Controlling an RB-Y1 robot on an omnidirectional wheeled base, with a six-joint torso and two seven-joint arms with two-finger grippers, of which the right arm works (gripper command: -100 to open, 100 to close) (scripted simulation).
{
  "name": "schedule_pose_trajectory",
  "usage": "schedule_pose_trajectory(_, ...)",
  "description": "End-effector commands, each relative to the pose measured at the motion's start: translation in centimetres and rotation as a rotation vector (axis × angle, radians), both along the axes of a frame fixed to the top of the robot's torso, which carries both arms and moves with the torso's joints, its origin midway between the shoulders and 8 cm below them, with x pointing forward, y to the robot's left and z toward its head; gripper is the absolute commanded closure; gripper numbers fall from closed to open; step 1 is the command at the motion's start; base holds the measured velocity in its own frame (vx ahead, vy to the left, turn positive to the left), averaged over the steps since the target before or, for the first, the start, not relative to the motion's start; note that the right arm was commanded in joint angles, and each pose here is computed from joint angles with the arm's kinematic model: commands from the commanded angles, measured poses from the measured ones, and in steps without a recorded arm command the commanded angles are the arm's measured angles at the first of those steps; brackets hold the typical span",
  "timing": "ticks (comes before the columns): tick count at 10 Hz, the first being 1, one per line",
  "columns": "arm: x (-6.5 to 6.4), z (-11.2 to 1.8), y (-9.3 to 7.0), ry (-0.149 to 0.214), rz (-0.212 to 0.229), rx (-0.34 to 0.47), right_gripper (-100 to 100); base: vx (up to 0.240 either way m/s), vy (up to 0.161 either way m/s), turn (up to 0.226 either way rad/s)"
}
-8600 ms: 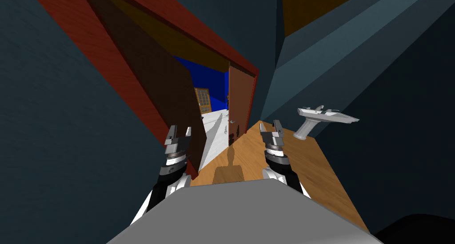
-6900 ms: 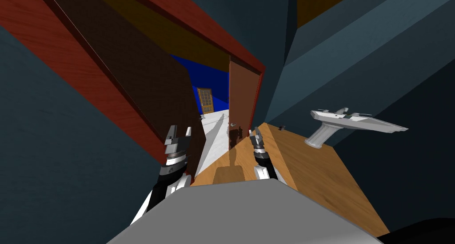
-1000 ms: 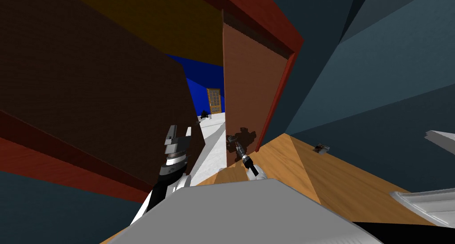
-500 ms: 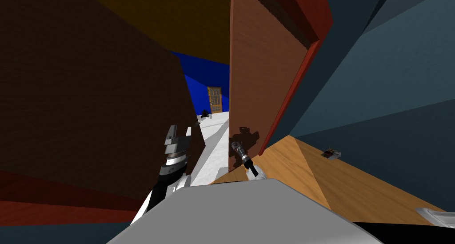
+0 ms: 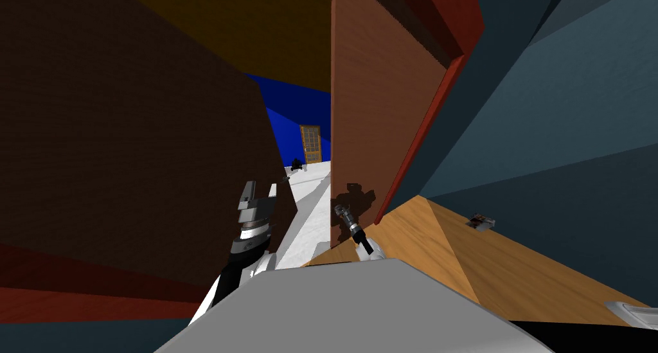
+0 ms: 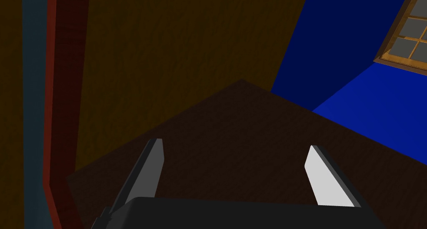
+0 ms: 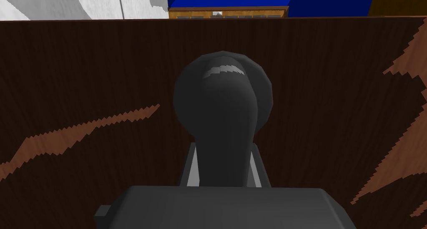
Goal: Push the door open
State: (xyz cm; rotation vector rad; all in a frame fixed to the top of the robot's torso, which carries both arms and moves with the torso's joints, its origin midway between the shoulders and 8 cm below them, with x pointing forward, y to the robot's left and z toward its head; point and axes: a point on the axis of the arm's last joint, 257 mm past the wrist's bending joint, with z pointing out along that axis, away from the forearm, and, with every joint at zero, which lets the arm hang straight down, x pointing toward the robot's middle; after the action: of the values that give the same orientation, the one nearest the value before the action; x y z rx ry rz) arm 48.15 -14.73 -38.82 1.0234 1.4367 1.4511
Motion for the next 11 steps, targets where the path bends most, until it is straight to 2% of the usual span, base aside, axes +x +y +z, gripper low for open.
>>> schedule_pose_trajectory(1, -0.3, -0.3, 0.0, 0.006, 0.001, 0.000, 100, 0.000, 0.000, 0.000)
schedule_pose_trajectory(2, 0.2, 0.0, -0.7, -0.001, -0.017, -0.004, 100, 0.115, 0.030, -0.024)
schedule_pose_trajectory(7, 0.7, 0.1, -3.1, -0.004, -0.079, -0.014, 100, 0.182, 0.091, -0.039)
schedule_pose_trajectory(8, 0.7, 0.1, -3.1, -0.004, -0.079, -0.014, 100, 0.134, 0.071, -0.018)
schedule_pose_trajectory(10, 0.7, 0.1, -3.1, -0.004, -0.079, -0.014, 100, 0.027, 0.011, 0.006)
schedule_pose_trajectory(11, 0.9, 0.1, -4.1, -0.005, -0.106, -0.017, 100, 0.084, 0.046, -0.070)
